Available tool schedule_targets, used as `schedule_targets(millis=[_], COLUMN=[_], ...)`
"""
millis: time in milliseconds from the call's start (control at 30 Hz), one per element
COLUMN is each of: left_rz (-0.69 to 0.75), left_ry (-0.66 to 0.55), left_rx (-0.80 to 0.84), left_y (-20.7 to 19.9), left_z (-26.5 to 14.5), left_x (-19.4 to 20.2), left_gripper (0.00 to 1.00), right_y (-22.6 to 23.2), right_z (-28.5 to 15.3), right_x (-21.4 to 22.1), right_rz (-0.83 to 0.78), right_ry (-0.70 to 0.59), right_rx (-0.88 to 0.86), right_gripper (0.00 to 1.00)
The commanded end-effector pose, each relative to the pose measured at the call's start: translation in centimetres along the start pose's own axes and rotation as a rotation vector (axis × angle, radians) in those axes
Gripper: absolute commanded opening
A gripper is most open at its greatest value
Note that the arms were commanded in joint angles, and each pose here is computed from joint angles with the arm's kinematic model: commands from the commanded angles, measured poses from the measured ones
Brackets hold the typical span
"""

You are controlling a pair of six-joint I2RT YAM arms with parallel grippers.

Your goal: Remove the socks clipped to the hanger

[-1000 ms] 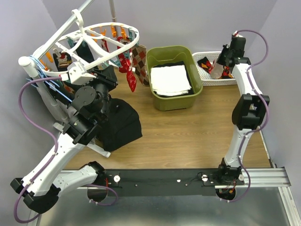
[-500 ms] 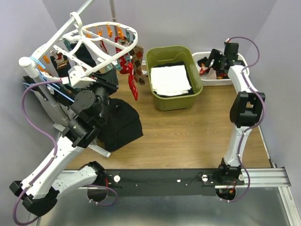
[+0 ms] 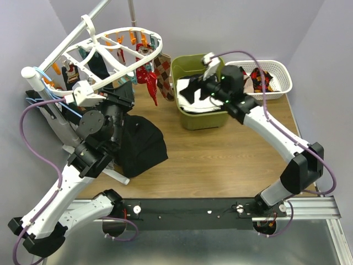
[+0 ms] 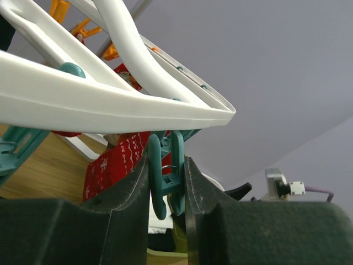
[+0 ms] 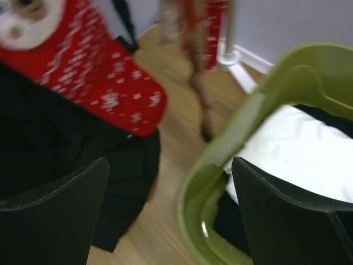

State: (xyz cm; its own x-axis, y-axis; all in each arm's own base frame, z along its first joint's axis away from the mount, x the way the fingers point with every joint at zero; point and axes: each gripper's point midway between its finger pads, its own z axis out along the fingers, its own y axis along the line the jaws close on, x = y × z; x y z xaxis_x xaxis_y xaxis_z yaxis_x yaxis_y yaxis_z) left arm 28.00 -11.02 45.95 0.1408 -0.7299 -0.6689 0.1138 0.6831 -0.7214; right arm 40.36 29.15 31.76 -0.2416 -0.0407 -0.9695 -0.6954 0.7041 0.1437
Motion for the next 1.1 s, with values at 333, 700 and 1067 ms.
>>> schedule_targets(millis=[333,700,1067], left_rz=[-0.040,-0.038,-0.018], left_ry=[0.009,0.009,0.008], left_rx=[0.014,0.006,-0.023], left_y=[-0.1,0.0,0.8], left_z=[-0.6,-0.6,-0.6], left_x=[-0.2,-0.2,0.1], left_gripper=[0.00,0.00,0.00], right_y=[12.3,13.2,12.9], right_z=[7.6,8.8,5.3], right_x=[2.4,2.1,1.6], right_rz=[-0.162,-0.111,-0.098], right_ry=[-0.142,-0.237,-0.221], right_rx=[-0.119,-0.115,-0.095], right_gripper=[1.00,0.14,0.01])
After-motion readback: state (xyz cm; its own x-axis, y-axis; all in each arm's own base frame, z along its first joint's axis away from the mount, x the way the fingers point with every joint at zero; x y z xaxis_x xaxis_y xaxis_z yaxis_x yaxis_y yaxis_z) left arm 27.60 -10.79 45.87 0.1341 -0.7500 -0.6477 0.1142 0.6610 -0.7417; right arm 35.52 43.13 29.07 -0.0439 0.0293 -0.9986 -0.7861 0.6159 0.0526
